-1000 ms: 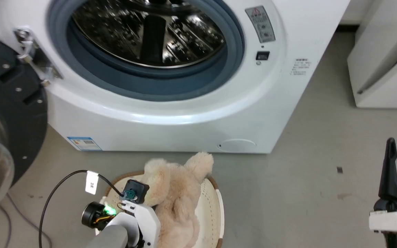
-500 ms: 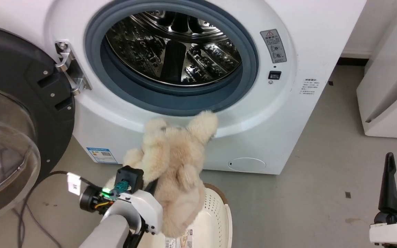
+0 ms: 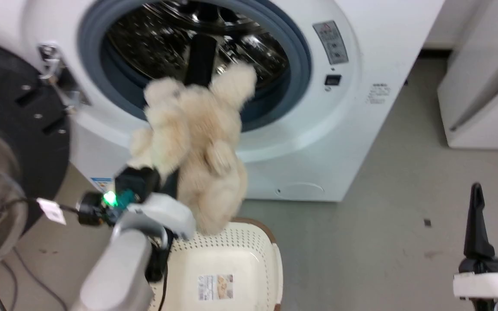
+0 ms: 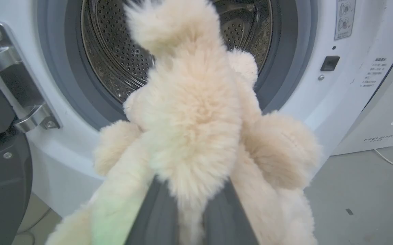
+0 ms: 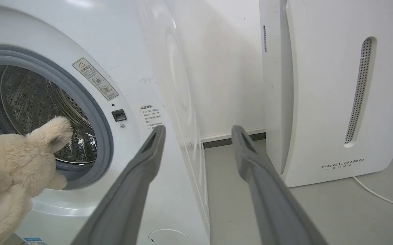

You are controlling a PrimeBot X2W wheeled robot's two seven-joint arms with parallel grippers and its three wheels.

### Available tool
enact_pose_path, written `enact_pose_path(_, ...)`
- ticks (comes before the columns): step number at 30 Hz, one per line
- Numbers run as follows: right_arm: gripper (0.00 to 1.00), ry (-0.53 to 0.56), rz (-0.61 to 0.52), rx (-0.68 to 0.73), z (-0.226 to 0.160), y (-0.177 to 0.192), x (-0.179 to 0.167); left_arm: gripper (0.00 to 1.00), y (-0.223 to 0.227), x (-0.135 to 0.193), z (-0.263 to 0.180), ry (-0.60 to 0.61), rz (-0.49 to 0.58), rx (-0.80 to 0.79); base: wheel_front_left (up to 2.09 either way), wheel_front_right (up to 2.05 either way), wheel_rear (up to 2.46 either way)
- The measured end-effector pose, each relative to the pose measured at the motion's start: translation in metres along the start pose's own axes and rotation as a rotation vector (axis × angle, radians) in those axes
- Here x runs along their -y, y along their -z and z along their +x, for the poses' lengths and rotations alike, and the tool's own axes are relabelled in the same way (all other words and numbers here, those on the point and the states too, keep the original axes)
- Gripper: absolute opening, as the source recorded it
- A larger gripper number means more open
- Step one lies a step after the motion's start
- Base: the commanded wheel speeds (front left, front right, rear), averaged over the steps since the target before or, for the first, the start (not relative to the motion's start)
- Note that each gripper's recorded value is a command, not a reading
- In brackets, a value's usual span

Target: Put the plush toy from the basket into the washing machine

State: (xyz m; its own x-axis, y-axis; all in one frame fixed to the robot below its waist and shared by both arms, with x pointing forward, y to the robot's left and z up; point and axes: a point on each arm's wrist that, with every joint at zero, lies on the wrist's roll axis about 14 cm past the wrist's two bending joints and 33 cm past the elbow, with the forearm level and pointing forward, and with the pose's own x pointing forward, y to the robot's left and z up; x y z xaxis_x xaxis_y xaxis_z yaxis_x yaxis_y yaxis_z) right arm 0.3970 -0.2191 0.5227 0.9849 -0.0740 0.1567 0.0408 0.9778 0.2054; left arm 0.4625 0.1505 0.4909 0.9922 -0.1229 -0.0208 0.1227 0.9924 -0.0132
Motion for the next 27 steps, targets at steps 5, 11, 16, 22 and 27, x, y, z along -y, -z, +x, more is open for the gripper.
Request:
enact_pose_path(5, 1.00, 0.016, -0.006, 0.000, 0.012, 0.005, 0.006, 0.00, -0.007, -0.010, 0.037, -0.029, 0.004, 0.029, 0.00, 0.00, 0.00)
enact_pose_path(11, 1.00, 0.058, -0.022, -0.026, 0.022, 0.019, 0.021, 0.00, -0.001, -0.019, 0.086, -0.046, 0.017, 0.032, 0.00, 0.00, 0.00)
enact_pose_path(16, 1.00, 0.094, -0.034, -0.050, 0.028, 0.031, 0.035, 0.00, 0.006, -0.018, 0.128, -0.033, 0.030, 0.037, 0.00, 0.00, 0.00)
enact_pose_path(22, 1.00, 0.123, -0.037, -0.070, 0.039, 0.046, 0.047, 0.00, 0.013, -0.009, 0.179, -0.018, 0.026, 0.056, 0.00, 0.00, 0.00)
enact_pose_path(27, 1.00, 0.154, -0.045, -0.098, 0.044, 0.060, 0.060, 0.00, 0.027, -0.013, 0.218, -0.018, 0.037, 0.054, 0.00, 0.00, 0.00)
